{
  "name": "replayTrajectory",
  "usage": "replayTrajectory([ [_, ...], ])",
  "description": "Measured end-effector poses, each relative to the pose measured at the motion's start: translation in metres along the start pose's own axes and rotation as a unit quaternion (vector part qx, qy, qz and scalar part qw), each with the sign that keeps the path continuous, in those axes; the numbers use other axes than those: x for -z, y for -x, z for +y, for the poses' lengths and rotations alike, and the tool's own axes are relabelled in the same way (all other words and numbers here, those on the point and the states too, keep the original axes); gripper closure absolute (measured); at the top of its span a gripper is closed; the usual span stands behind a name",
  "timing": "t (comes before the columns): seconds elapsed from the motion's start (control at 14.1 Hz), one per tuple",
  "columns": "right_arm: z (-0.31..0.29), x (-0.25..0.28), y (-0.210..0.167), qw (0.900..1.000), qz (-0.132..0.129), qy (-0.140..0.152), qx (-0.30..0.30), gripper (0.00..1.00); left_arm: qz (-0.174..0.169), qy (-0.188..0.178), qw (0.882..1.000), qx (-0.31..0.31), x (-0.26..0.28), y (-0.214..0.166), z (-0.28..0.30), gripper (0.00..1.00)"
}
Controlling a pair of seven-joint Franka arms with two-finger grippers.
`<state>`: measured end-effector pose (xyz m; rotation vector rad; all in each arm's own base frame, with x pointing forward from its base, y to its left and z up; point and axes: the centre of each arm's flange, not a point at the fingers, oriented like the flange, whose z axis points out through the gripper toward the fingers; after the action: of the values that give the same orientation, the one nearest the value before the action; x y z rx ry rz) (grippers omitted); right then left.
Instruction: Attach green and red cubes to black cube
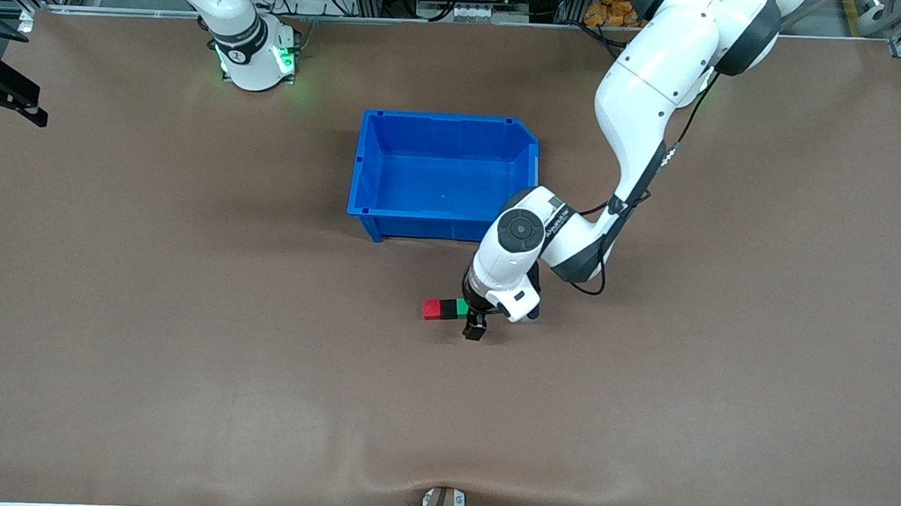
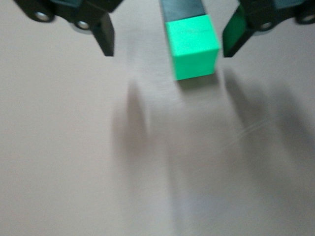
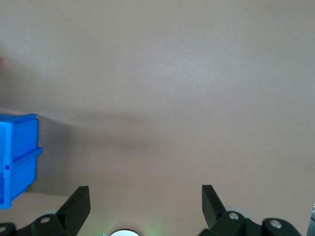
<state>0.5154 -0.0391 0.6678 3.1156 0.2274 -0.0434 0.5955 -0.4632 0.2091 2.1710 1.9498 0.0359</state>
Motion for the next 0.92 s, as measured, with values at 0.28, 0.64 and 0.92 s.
replayTrajectory([
  [0.28, 0.006, 0.0, 0.001, 0.998, 0.0, 0.0, 0.064, 0.0, 0.043, -0.009, 0.992, -0.119, 0.068, -0.018, 0.027, 0.0],
  [0.64, 0.012, -0.002, 0.005, 0.997, -0.01, -0.004, 0.082, 0.0, 0.07, 0.008, 0.978, -0.195, 0.208, -0.133, 0.092, 0.0],
  [0.92, 0.012, -0.003, 0.005, 0.996, -0.011, -0.004, 0.084, 0.0, 0.073, 0.003, 0.961, -0.267, 0.282, -0.196, 0.096, 0.0],
])
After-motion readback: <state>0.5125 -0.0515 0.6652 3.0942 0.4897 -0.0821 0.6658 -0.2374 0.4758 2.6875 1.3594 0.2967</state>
